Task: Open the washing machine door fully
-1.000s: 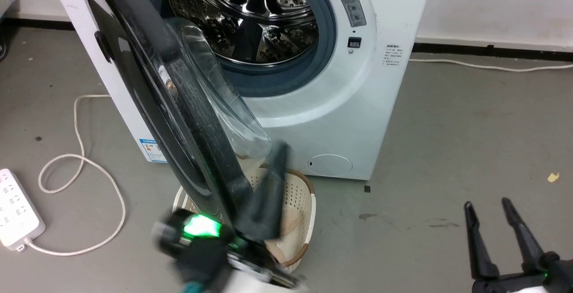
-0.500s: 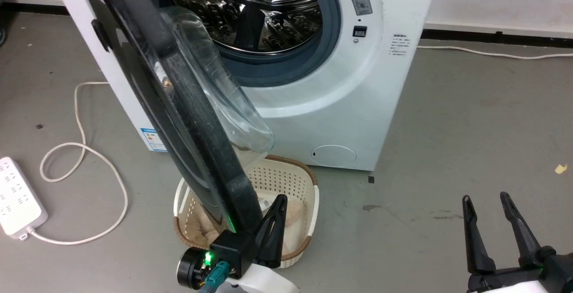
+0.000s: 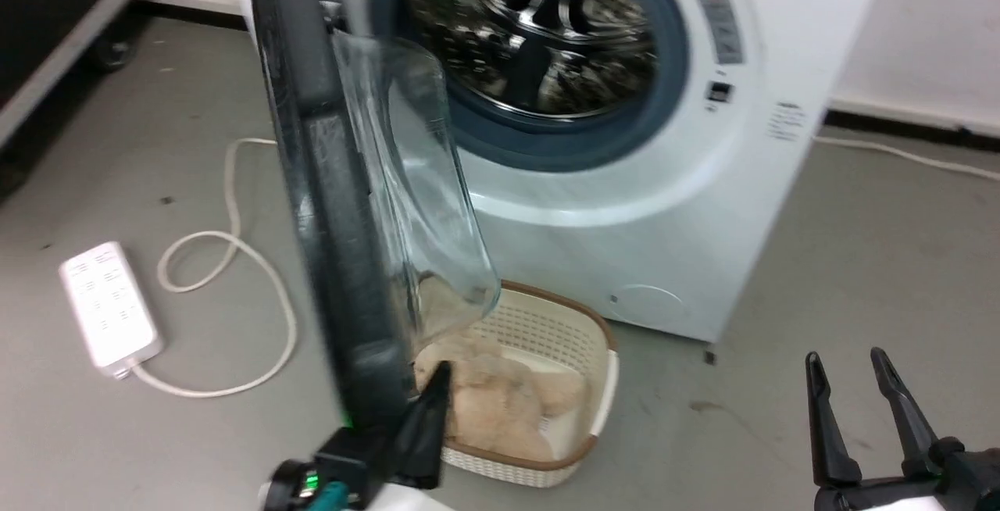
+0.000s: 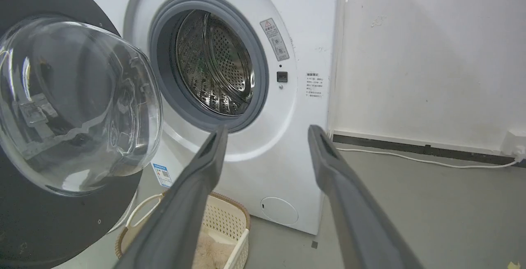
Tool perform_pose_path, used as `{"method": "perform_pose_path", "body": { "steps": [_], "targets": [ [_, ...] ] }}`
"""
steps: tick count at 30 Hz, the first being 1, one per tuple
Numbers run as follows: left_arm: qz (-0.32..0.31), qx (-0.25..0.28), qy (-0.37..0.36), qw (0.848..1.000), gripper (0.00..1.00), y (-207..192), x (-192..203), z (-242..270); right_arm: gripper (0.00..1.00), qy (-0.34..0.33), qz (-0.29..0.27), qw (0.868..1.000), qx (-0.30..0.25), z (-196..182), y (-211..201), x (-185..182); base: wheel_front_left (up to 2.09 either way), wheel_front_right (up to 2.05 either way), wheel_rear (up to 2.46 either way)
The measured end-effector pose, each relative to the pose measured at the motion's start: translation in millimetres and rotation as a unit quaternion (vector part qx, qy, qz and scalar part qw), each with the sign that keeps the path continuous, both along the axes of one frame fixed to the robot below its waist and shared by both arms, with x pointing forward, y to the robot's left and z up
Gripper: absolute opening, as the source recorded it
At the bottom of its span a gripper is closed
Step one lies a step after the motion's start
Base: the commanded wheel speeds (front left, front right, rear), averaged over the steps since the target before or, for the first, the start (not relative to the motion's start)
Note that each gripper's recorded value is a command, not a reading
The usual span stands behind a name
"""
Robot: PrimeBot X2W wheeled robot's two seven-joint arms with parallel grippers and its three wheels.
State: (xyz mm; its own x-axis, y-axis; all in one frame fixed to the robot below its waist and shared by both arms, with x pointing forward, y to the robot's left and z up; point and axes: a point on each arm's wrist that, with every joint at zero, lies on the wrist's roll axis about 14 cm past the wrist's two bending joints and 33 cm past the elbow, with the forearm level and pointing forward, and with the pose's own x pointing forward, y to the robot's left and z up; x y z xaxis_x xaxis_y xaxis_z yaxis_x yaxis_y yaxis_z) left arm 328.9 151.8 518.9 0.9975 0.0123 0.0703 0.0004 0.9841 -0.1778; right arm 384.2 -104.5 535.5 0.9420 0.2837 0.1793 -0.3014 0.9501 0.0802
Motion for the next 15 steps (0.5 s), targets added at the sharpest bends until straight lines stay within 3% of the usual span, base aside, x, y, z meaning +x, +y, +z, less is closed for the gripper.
{"method": "perform_pose_path", "body": {
  "steps": [7, 15],
  "targets": [
    [0.117, 0.021, 0.007, 0.993, 0.0, 79, -39, 2, 1.0, -0.004, 0.062, 0.998, 0.007, 5, 42, 2, 0.0, 0.0, 0.0],
    [0.24, 0.034, 0.026, 0.97, 0.0, 161, -85, 9, 1.0, 0.011, 0.138, 0.99, 0.005, -6, 94, 5, 0.0, 0.0, 0.0]
  ]
}}
